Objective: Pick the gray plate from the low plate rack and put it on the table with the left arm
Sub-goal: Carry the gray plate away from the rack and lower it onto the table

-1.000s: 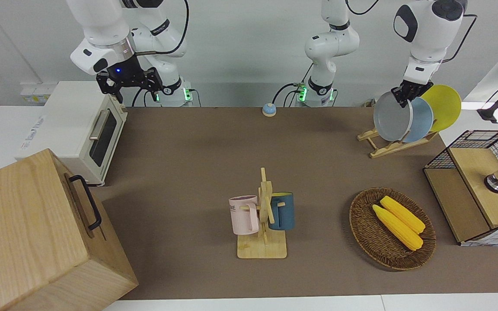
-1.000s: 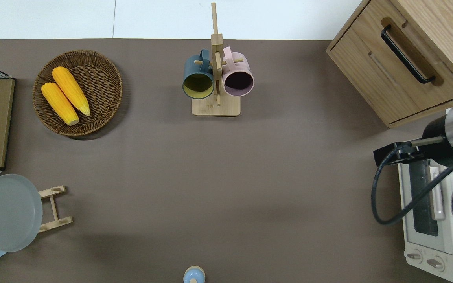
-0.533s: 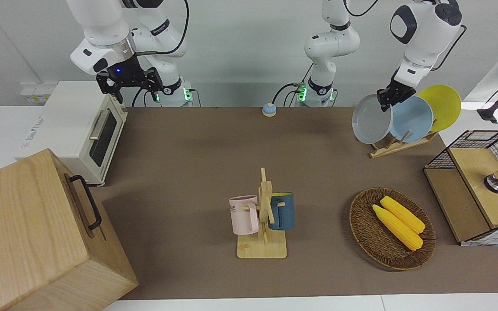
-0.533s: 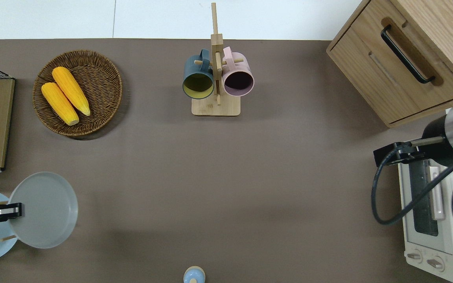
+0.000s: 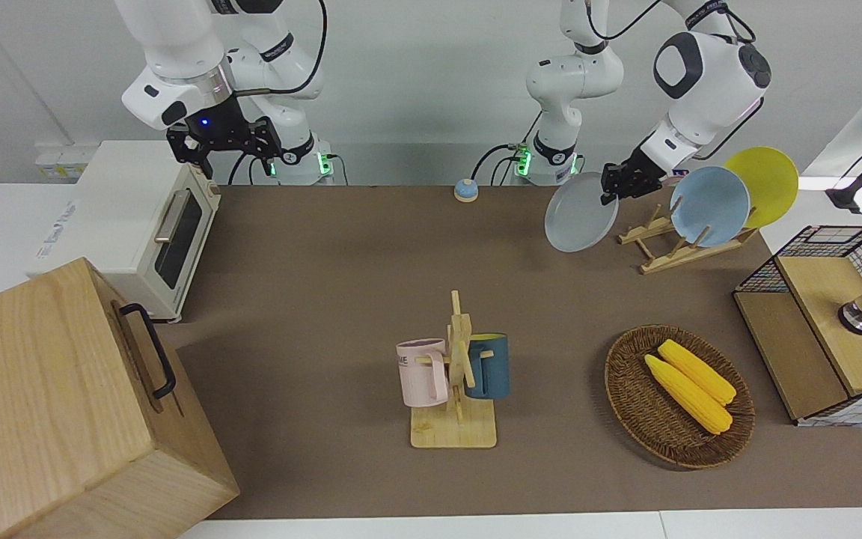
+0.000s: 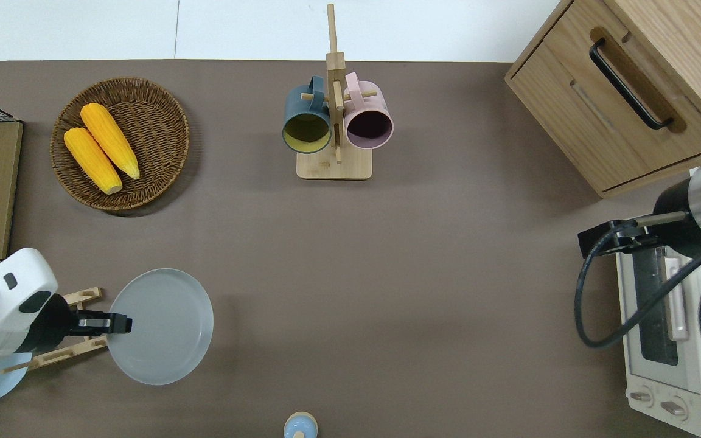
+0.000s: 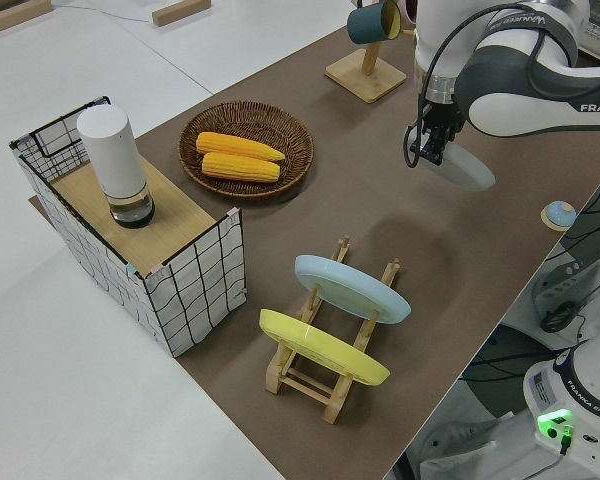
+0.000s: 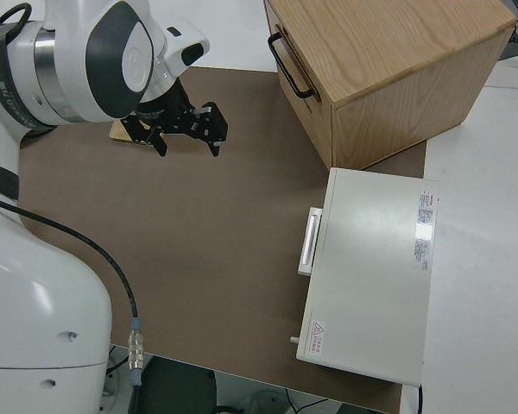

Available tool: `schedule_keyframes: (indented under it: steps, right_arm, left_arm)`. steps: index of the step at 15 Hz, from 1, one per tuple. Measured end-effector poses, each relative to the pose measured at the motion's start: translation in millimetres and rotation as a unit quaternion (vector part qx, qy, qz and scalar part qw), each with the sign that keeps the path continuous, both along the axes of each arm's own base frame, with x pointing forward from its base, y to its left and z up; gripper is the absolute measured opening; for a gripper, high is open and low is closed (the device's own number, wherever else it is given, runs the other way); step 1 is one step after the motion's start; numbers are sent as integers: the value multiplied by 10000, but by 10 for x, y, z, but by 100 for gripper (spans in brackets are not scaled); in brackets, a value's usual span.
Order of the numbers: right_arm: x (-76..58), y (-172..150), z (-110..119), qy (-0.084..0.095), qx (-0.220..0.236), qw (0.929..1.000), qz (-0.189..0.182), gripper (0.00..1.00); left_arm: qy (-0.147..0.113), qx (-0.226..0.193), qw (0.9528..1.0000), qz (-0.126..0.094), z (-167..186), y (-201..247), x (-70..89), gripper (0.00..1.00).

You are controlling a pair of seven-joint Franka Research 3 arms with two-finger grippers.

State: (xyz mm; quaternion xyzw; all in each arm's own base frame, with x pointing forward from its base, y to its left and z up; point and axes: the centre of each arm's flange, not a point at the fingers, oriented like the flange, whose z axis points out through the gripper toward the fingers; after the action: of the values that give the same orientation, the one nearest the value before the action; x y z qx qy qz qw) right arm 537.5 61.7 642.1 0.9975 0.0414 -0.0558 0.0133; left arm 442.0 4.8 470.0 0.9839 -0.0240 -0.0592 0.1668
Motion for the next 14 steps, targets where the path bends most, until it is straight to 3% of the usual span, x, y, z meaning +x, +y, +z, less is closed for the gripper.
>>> schedule_keyframes:
  steps: [6, 14]
  right_arm:
    - [0, 0, 0, 0, 0, 10000, 0, 99]
    - [0, 0, 0, 0, 0, 10000, 0, 99]
  left_arm:
    - [129, -671, 9973, -284, -479, -305, 66, 15]
    - [70, -734, 9966, -376, -970, -499, -6, 15]
